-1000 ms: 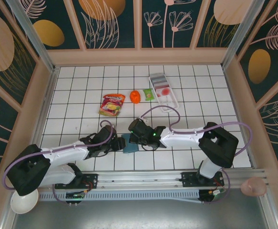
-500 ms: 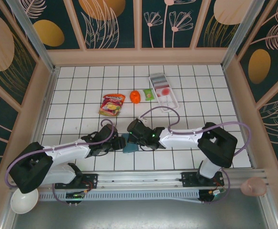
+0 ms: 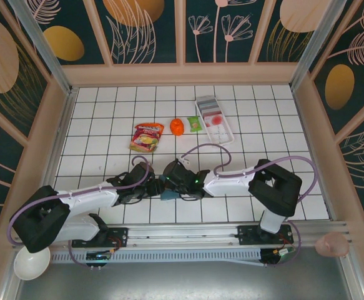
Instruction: Put the credit cards into the card holder
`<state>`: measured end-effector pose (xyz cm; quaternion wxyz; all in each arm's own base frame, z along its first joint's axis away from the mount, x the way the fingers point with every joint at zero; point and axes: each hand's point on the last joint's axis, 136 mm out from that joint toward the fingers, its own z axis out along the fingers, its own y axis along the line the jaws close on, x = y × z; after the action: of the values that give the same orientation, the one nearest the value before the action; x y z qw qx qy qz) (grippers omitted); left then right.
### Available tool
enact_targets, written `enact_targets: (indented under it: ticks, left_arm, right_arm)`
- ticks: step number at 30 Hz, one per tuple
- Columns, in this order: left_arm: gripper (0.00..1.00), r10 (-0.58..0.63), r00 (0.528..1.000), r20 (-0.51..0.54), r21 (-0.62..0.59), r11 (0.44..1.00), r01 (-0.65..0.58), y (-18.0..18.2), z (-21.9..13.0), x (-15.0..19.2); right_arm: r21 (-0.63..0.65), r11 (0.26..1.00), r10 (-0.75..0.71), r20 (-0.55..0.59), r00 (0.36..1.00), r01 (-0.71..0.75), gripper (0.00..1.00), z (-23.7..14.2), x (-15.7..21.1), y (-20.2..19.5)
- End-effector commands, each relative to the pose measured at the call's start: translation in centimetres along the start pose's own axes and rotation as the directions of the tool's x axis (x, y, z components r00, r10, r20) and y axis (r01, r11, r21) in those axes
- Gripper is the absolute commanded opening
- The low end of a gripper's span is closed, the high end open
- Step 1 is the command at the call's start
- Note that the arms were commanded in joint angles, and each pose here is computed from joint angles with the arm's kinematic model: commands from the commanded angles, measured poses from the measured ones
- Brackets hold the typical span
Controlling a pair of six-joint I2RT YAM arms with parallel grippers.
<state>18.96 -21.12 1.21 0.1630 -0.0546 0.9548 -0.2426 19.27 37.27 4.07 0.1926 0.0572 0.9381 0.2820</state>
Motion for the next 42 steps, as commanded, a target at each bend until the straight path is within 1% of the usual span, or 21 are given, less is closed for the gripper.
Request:
enact_targets:
  ticks: [1,7,11,19,25,32,39,42]
  left_arm:
    - [0.46,-0.02,0.984,-0.177,0.075,0.997,0.034,-0.1,2.2,4.2]
    - [0.46,-0.021,0.984,-0.174,0.079,0.996,0.035,0.0,2.1,4.3]
    - [0.45,-0.021,0.984,-0.177,0.081,0.996,0.036,0.0,2.2,4.3]
    - [0.44,-0.021,0.984,-0.179,0.076,0.997,0.035,0.2,2.2,4.5]
    - [0.44,-0.022,0.983,-0.181,0.072,0.997,0.036,0.4,2.3,4.6]
    - [0.43,-0.019,0.983,-0.185,0.077,0.996,0.034,0.4,2.3,4.7]
    - [0.42,-0.019,0.983,-0.184,0.083,0.996,0.035,0.4,2.3,4.8]
    - [0.42,-0.017,0.983,-0.185,0.086,0.996,0.033,0.3,2.3,4.8]
  right_arm:
    - [-0.004,0.999,0.032,0.014,0.999,-0.032,0.0,0.6,0.6,-0.4]
    - [0.04,0.999,0.02,0.052,0.998,-0.022,0.0,0.8,0.5,-1.3]
    - [0.017,0.999,0.036,0.073,0.997,-0.037,0.0,0.8,0.4,-1.0]
    - [0.029,0.999,0.034,0.13,0.991,-0.038,0.0,0.5,0.0,-1.0]
    - [0.083,0.997,-0.012,0.168,0.986,-0.002,0.0,0.2,0.0,-1.4]
    - [0.063,0.998,-0.003,0.194,0.981,-0.01,0.0,0.2,-0.4,-1.0]
    - [-0.007,1.0,0.026,0.213,0.977,-0.025,0.0,0.0,-0.8,0.0]
    - [-0.001,1.0,0.018,0.208,0.978,-0.018,0.0,0.2,-0.7,0.1]
